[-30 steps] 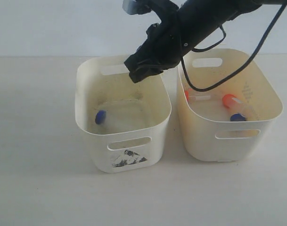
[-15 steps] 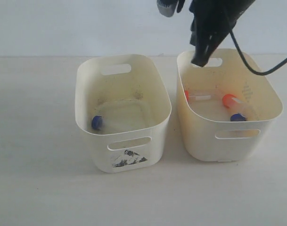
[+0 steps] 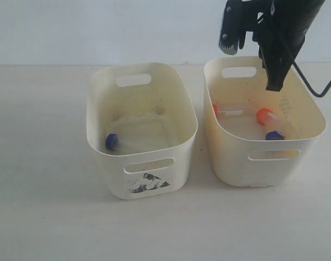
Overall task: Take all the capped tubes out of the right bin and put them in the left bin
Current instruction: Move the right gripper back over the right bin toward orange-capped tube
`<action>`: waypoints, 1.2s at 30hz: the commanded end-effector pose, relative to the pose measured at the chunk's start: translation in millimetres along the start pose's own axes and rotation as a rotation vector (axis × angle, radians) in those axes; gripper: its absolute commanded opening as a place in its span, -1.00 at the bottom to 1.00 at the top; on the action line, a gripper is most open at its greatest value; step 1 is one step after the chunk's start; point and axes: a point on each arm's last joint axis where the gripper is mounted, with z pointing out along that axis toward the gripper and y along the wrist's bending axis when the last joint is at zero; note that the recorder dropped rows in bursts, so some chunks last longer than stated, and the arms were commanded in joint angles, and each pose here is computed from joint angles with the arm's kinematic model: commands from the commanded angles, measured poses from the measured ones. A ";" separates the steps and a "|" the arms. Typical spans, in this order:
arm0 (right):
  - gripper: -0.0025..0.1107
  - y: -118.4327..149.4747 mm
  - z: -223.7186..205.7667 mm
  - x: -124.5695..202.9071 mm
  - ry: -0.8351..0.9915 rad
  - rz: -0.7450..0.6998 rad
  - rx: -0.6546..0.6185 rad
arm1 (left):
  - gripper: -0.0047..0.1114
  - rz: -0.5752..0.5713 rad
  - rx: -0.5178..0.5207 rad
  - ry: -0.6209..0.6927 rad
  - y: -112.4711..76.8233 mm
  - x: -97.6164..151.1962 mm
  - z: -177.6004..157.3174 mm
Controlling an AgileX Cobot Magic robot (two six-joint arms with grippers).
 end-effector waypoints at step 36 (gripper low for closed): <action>-0.96 41.1 112.1 17.0 -0.241 -0.127 -0.017 | -0.84 -0.015 0.003 -0.009 0.0 -1.6 -0.3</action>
